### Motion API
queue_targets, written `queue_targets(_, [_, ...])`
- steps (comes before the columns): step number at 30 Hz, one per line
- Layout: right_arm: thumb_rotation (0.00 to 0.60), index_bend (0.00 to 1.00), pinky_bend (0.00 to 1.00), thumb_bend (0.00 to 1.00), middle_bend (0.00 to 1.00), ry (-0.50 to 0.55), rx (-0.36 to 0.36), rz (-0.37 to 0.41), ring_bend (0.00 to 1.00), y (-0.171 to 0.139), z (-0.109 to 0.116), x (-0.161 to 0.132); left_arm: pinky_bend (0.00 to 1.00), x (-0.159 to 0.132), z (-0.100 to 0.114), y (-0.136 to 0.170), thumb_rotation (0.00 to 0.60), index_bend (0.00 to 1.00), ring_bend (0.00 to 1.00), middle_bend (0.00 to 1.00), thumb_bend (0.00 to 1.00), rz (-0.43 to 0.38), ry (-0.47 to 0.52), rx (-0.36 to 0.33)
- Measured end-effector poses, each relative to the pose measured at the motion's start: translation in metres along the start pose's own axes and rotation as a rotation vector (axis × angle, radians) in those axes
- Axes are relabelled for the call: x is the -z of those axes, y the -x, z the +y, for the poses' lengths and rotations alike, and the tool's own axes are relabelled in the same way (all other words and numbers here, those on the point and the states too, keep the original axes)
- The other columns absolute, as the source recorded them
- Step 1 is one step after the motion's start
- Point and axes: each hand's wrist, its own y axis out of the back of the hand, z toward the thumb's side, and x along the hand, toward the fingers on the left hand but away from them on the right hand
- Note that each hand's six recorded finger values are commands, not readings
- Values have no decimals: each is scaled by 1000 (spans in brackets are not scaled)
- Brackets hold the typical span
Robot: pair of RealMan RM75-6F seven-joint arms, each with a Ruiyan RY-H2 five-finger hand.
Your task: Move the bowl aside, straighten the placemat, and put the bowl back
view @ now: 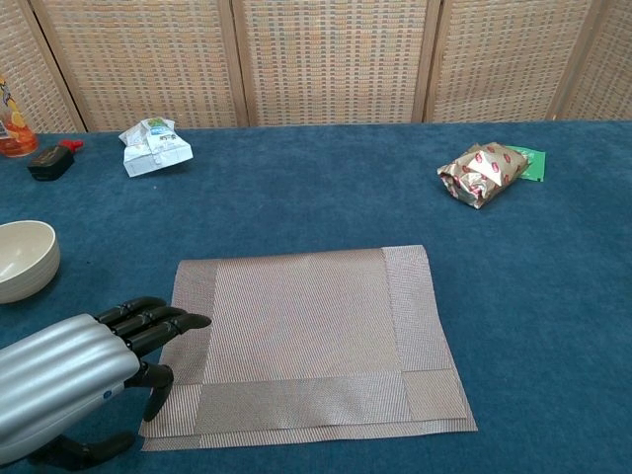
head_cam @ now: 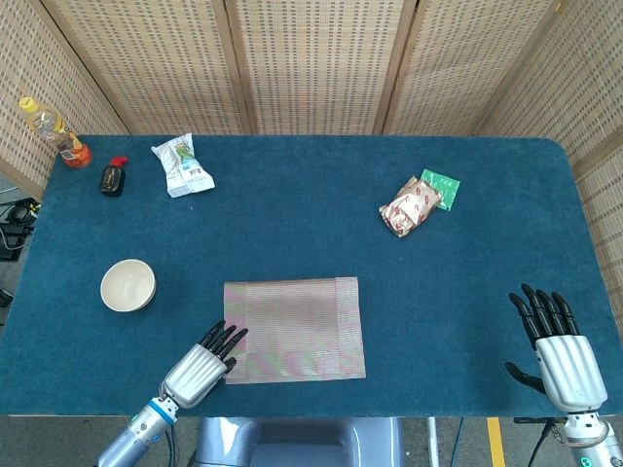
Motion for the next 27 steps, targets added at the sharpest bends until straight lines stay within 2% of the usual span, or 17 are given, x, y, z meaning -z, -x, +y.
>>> queue_targets(12, [600,0,0,18,0,0,0,1,0,0,0,0,0,-5,-1,-11,600,574,0,0,416,-11,14,-17])
queue_targets(19, [600,0,0,18,0,2,-1,3,0,-1,0,-1,0,-7,-2,-13,600,574,0,0,419,-13,12,-13])
queue_targets(27, [600,0,0,18,0,4,-5,7,0,-1,0,-2,0,-4,-1,-13,600,523,0,0,418,0,12,-15])
